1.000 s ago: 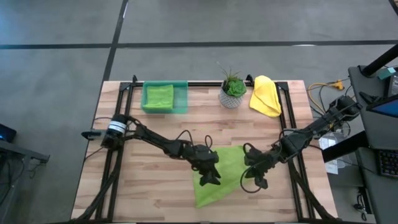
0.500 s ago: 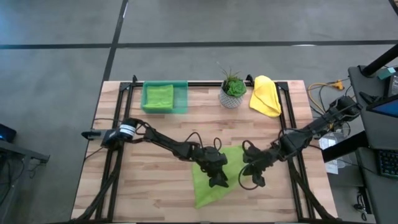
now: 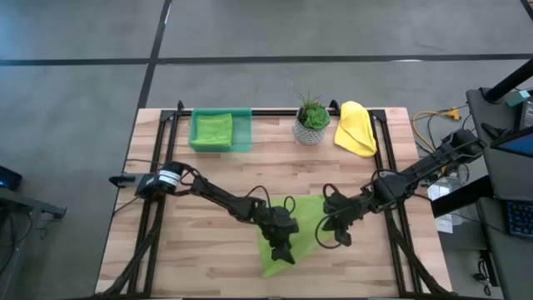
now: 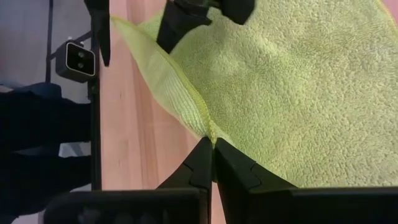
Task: Fold microfiber towels
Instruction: Fold the yellow-green microfiber cloth
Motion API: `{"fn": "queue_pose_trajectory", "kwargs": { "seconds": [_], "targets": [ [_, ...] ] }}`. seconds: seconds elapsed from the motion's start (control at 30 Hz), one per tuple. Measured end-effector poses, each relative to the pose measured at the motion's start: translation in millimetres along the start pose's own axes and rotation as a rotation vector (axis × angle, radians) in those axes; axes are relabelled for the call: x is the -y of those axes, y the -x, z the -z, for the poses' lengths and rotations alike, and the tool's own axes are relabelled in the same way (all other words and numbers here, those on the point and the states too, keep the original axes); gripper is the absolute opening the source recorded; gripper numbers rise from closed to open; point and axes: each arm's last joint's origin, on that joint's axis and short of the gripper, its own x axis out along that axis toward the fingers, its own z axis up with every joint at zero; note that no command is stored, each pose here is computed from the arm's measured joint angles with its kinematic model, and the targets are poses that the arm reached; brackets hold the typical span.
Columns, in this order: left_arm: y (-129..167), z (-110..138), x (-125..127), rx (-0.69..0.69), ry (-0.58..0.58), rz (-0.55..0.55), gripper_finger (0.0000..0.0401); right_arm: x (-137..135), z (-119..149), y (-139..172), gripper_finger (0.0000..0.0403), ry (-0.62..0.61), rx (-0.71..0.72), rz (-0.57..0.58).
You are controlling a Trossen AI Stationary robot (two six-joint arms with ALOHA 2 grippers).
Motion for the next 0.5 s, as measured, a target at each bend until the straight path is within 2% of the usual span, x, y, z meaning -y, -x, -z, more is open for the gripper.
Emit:
{"fn": "queue_pose_trajectory", "kwargs": {
  "seconds": [0.23,0.5],
  "targets": [
    [-7,26,0,-0.109,0.079,0.023,0.0207,1,2,0,0.0009,0.001,-0.013,0.012],
    [-9,38,3,-0.142,0.109,0.028,0.0205,2,2,0,0.0009,-0.006,-0.018,0.017]
  ]
}}
